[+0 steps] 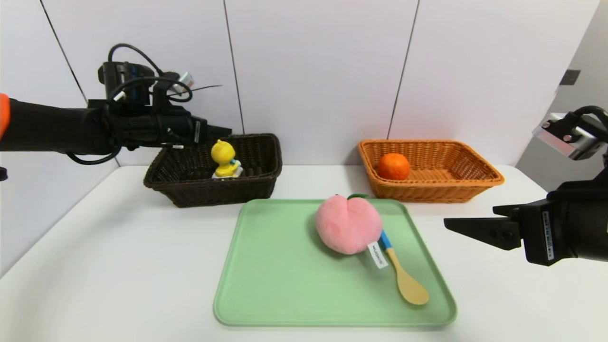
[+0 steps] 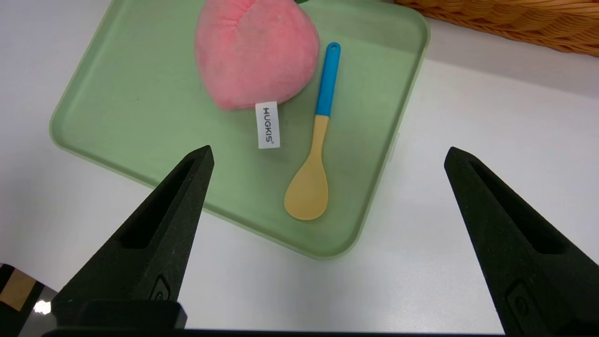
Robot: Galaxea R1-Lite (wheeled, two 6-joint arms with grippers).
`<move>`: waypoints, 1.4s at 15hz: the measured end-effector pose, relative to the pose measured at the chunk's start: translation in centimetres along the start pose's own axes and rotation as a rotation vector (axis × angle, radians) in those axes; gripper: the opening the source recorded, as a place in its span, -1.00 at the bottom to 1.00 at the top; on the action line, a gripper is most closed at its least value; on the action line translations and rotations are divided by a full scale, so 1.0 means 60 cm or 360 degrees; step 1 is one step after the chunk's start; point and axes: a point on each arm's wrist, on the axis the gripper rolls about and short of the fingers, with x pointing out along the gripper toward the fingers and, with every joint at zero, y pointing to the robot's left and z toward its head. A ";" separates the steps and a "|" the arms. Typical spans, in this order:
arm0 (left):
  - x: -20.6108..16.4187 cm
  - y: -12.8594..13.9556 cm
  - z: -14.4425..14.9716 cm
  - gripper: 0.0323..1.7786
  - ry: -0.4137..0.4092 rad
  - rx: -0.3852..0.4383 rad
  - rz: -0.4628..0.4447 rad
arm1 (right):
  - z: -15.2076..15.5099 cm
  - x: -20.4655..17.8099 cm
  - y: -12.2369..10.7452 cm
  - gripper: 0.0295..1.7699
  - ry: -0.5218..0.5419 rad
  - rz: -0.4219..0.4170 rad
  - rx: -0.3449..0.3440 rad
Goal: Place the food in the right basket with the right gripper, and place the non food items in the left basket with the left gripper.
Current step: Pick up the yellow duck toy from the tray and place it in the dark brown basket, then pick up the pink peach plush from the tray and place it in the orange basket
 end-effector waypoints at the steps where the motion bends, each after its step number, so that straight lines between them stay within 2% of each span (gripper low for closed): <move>1: -0.017 -0.005 0.015 0.78 -0.0009 -0.0003 0.0002 | 0.000 -0.001 0.000 0.92 -0.0002 -0.0001 0.0001; 3: -0.057 -0.022 0.043 0.81 -0.0009 -0.0045 -0.0005 | -0.001 -0.001 -0.001 0.92 -0.0003 -0.0001 0.0002; 5: -0.098 -0.053 0.061 0.83 0.0000 -0.0143 -0.0042 | -0.001 -0.001 -0.001 0.92 -0.0004 0.0003 0.0004; 8: -0.160 -0.103 0.064 0.86 0.0011 -0.0234 -0.0077 | 0.002 0.002 0.001 0.92 -0.0007 0.0013 0.0002; 12: -0.229 -0.167 0.031 0.88 0.0108 -0.0237 -0.0007 | 0.014 0.017 0.008 0.92 -0.0065 0.0045 -0.0015; 16: -0.288 -0.215 -0.014 0.89 0.0192 -0.0225 -0.0092 | 0.017 0.037 0.017 0.92 -0.0013 0.0067 -0.0033; 21: -0.333 -0.246 -0.047 0.90 0.0210 -0.0198 -0.0186 | 0.035 0.083 0.027 0.92 0.0064 0.0069 -0.0027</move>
